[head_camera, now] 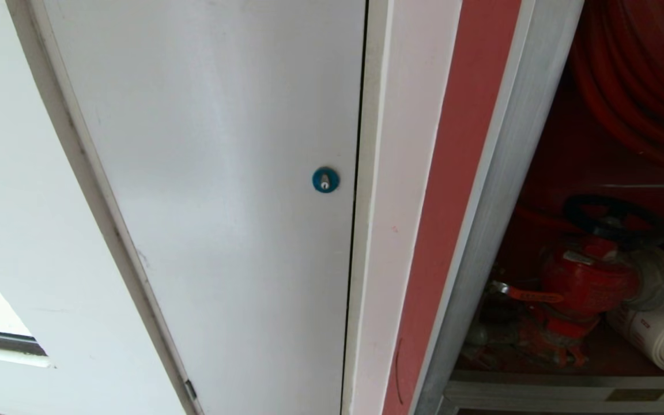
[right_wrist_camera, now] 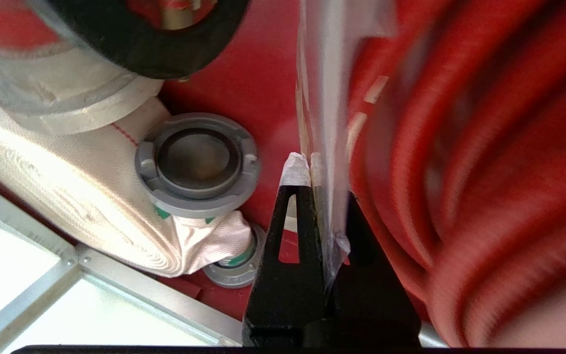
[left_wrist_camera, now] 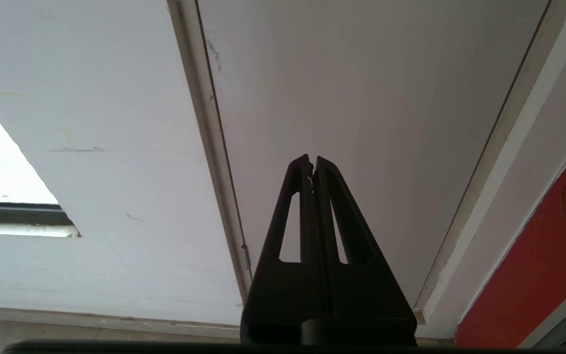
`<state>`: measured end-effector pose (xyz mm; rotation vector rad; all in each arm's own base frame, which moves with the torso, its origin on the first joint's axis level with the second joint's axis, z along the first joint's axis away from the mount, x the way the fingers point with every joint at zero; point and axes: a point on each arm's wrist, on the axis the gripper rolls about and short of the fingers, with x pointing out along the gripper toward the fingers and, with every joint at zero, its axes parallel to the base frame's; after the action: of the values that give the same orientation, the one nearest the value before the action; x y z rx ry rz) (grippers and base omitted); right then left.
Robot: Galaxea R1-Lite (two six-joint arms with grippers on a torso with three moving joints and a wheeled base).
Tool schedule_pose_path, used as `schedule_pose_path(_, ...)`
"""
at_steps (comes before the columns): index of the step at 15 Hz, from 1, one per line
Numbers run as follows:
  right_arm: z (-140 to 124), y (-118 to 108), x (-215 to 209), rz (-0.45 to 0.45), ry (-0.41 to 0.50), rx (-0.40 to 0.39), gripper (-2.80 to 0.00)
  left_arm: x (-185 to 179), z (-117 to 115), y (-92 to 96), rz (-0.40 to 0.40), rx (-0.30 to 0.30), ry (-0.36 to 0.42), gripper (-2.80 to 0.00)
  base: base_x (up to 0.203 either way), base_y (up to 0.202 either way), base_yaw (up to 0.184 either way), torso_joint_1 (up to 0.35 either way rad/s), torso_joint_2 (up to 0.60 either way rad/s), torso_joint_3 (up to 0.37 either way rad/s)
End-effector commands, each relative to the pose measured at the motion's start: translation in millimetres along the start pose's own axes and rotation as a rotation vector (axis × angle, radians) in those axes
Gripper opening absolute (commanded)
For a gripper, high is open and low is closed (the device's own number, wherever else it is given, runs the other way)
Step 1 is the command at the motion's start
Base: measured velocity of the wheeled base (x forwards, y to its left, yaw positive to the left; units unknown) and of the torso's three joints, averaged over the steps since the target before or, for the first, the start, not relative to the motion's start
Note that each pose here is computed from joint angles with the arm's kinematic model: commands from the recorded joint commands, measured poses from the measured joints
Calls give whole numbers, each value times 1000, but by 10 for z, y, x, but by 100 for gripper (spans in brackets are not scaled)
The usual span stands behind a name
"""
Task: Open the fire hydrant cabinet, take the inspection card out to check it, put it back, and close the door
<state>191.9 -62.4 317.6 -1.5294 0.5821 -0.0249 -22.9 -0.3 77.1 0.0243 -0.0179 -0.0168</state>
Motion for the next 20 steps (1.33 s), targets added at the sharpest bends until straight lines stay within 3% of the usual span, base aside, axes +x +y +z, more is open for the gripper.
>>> schedule_pose_path(1, -4, 26, 115, 31, 5, -20, -280, 5, -16, 0, 0, 0, 7, -280, 0, 0, 0, 0, 0, 0)
schedule_pose_path(11, 15, 81, 318, 77, 5, -25, -280, 5, -16, 0, 0, 0, 7, -280, 0, 0, 0, 0, 0, 0)
schedule_pose_path(13, 18, 26, 377, 20, 10, -20, -280, 5, -16, 0, 0, 0, 7, -280, 0, 0, 0, 0, 0, 0)
schedule_pose_path(17, 17, 13, 373, 10, 11, -24, -280, 5, -16, 0, 0, 0, 7, -280, 0, 0, 0, 0, 0, 0)
schedule_pose_path(18, 16, 15, 364, 10, 11, -24, 0, 4, -17, 0, 0, 0, 5, -280, 0, 0, 0, 0, 0, 0)
schedule_pose_path(20, 14, 21, 341, 10, 11, -25, 0, 5, -16, 0, 0, 0, 7, -280, 0, 0, 0, 0, 0, 0)
